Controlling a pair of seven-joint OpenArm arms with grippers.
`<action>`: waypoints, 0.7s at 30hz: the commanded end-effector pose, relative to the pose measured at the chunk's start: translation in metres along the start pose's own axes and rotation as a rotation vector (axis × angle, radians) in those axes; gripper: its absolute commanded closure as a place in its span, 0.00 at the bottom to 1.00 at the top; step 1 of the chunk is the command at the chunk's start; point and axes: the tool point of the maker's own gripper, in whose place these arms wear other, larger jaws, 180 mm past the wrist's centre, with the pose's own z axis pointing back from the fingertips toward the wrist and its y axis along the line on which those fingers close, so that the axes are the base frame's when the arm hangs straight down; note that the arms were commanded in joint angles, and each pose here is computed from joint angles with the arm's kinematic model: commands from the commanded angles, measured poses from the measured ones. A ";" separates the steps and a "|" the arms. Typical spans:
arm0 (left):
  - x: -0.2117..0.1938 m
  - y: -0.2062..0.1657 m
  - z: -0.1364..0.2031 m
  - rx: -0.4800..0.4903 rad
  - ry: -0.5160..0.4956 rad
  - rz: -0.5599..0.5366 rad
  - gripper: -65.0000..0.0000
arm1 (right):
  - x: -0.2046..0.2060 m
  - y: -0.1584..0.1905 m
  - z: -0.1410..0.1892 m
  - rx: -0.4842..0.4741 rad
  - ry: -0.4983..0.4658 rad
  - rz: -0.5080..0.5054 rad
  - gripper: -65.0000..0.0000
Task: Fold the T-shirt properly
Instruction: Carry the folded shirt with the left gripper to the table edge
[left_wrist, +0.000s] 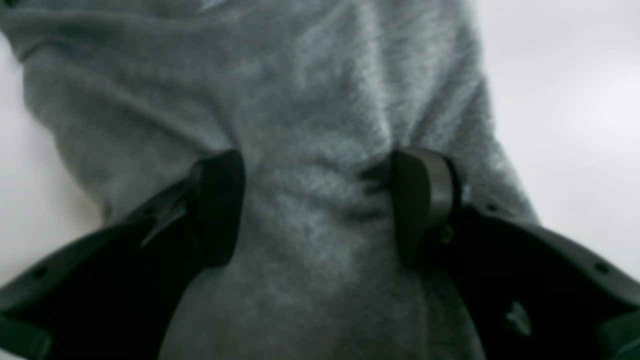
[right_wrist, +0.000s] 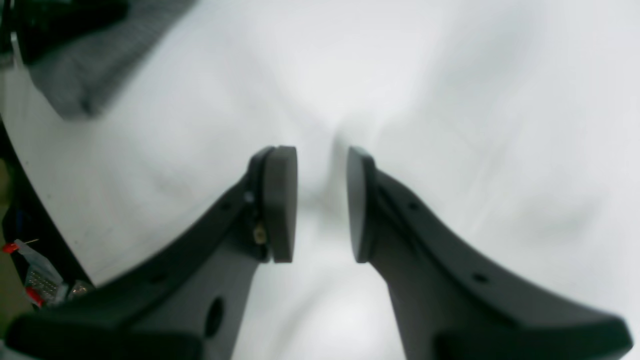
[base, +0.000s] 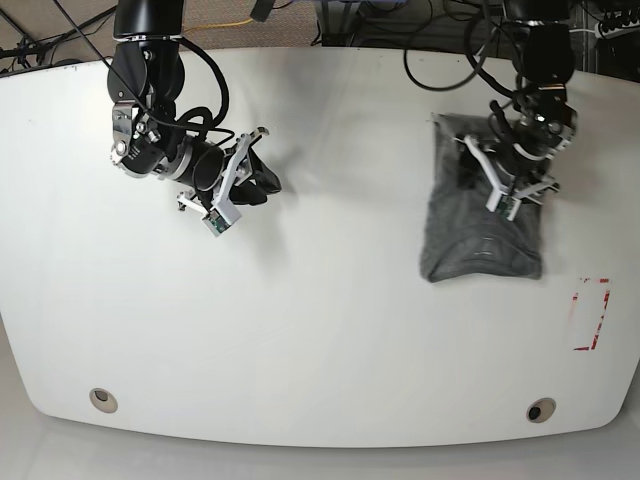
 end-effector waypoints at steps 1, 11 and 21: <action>-0.041 0.056 0.013 0.097 0.180 -0.054 0.34 | 0.017 0.001 0.006 0.000 -0.054 0.030 0.75; -0.095 0.182 0.063 0.228 0.353 -0.013 0.34 | 0.013 0.005 0.008 0.000 -0.049 0.035 0.75; -0.062 0.224 0.103 0.374 0.304 -0.050 0.35 | 0.026 0.008 0.020 -0.019 -0.073 0.099 0.75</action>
